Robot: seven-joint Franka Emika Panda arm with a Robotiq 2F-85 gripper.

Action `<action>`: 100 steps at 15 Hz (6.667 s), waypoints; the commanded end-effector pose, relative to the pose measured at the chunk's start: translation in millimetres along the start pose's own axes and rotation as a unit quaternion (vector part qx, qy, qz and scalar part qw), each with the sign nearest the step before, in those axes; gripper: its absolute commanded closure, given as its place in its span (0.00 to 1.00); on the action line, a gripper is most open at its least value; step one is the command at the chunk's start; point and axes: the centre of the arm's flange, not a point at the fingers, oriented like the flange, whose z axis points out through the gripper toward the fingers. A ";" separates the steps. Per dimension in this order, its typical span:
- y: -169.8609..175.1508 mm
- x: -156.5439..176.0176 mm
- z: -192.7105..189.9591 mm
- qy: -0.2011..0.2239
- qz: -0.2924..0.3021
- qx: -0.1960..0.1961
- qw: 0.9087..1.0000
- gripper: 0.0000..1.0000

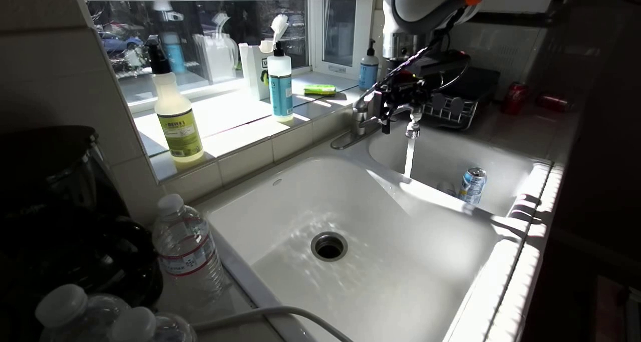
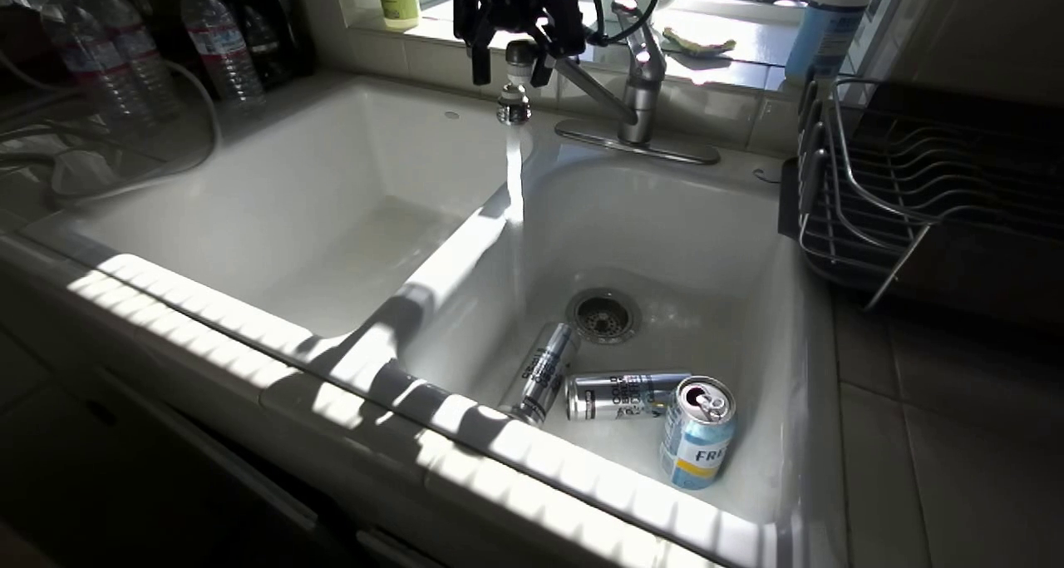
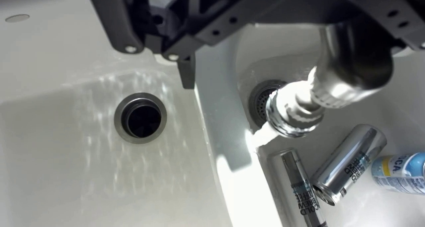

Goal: Move the faucet head to the left and then push the faucet handle down

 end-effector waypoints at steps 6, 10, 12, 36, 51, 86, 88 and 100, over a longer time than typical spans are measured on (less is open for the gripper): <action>-82.4 22.0 -0.5 -0.006 0.001 0.017 1.000 0.00; -96.5 25.6 0.3 -0.008 0.005 0.017 1.000 0.00; -101.9 27.5 -1.6 -0.006 0.009 0.018 1.000 0.00; -90.9 10.3 -27.1 -0.001 0.068 0.010 0.998 0.00; -25.0 -100.7 -120.7 0.127 0.014 0.039 0.991 0.00; 78.3 42.9 -67.8 0.353 -0.003 0.070 0.933 1.00; 78.9 44.8 -62.5 0.345 0.001 0.070 0.936 1.00; 74.9 27.9 -44.8 0.299 0.065 0.063 0.950 1.00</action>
